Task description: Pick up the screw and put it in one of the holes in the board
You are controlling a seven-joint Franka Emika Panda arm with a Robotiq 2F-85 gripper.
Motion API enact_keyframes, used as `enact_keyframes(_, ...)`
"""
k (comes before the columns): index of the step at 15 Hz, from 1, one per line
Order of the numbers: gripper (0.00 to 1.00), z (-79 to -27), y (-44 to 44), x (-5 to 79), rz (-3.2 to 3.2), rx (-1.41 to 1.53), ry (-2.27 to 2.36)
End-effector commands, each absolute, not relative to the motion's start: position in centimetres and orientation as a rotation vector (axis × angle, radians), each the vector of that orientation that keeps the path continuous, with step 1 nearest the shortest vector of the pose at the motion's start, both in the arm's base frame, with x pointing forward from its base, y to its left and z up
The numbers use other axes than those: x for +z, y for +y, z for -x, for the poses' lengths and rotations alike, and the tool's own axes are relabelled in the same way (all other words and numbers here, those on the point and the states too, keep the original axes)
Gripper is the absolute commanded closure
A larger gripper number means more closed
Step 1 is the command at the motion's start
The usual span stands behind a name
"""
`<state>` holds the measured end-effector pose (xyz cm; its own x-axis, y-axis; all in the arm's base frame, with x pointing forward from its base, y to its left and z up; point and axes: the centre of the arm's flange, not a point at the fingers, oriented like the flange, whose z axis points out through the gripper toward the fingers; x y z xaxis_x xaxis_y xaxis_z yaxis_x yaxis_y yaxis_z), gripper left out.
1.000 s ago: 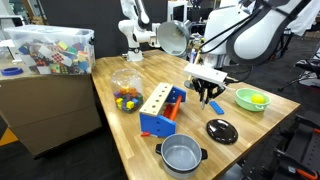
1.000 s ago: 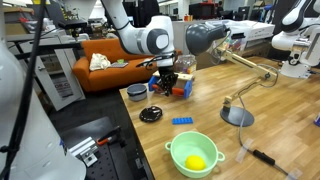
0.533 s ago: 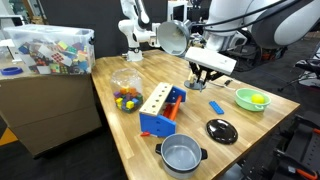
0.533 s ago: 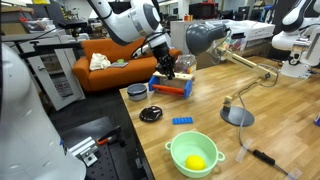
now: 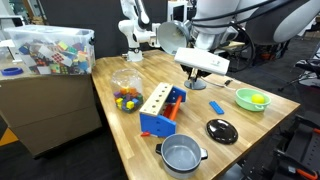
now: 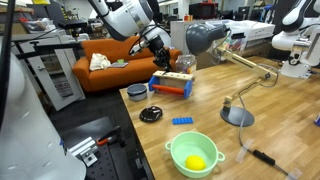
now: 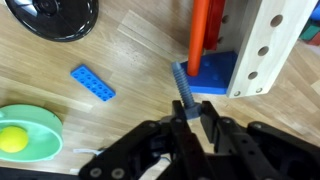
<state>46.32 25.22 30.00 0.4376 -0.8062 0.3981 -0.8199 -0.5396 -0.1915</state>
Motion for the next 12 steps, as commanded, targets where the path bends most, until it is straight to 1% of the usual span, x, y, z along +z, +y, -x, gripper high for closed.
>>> enact_keyframes(1,0.94,-46.6,24.9,29.6,-2.643,0.674,-1.489)
enact_keyframes(2,0.77,-46.7,24.7,29.3,-2.644,0.659,-1.484)
enact_keyframes(9,0.77,-46.6,25.1,29.3,-2.648,0.660,-1.483)
enact_keyframes(10,0.94,-46.8,25.0,29.5,-2.630,0.695,-1.470)
enact_keyframes(12,0.94,-47.9,25.3,30.7,-2.617,0.815,-1.403)
